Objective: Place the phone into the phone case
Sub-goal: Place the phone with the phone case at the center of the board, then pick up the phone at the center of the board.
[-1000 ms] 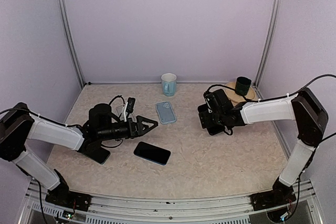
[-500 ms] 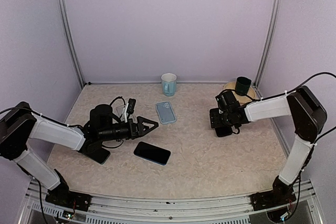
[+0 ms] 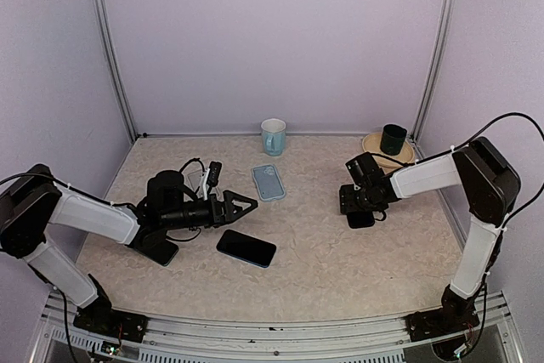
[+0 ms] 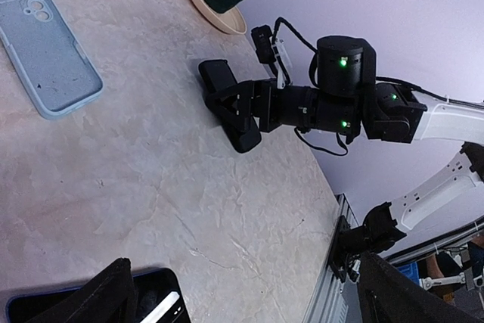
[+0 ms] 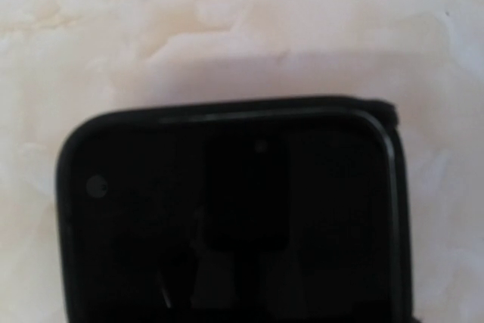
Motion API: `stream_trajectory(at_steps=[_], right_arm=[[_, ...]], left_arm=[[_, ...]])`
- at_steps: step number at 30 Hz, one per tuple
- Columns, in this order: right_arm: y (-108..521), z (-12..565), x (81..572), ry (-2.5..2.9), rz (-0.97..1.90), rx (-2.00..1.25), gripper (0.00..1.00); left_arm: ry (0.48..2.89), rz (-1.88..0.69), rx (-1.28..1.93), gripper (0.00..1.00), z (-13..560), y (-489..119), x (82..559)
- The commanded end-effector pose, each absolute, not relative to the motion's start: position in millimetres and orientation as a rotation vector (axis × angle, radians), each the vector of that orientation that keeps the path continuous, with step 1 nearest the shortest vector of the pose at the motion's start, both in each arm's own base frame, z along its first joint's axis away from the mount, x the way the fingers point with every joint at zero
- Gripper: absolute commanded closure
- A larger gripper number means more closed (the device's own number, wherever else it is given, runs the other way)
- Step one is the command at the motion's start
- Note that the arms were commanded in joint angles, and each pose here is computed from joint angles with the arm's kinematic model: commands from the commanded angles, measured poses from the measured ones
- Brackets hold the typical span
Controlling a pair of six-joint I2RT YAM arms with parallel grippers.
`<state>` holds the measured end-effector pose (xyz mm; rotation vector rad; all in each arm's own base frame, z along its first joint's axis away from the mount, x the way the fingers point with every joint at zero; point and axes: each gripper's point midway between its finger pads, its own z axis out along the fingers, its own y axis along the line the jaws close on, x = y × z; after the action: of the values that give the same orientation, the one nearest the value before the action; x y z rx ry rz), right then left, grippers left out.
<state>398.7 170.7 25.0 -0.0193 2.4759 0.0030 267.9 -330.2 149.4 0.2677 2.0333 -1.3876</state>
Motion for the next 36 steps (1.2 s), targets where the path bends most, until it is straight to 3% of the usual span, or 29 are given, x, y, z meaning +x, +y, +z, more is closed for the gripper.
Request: stream_trajectory(at_steps=[1, 23, 29, 36], right_arm=[[165, 25, 402, 2.461, 0.002, 0.063, 0.22], [156, 37, 400, 2.428, -0.020, 0.123, 0.06], [154, 60, 403, 2.376, -0.030, 0.089, 0.00], [174, 101, 405, 2.285, 0.064, -0.069, 0.00]], left_arm=[[1.992, -1.410, 0.265, 0.01, 158, -335, 271], [2.004, -1.401, 0.248, 0.01, 150, -332, 270], [2.020, -1.373, 0.227, 0.01, 146, -329, 273], [2.046, -1.338, 0.190, 0.01, 139, -326, 278]])
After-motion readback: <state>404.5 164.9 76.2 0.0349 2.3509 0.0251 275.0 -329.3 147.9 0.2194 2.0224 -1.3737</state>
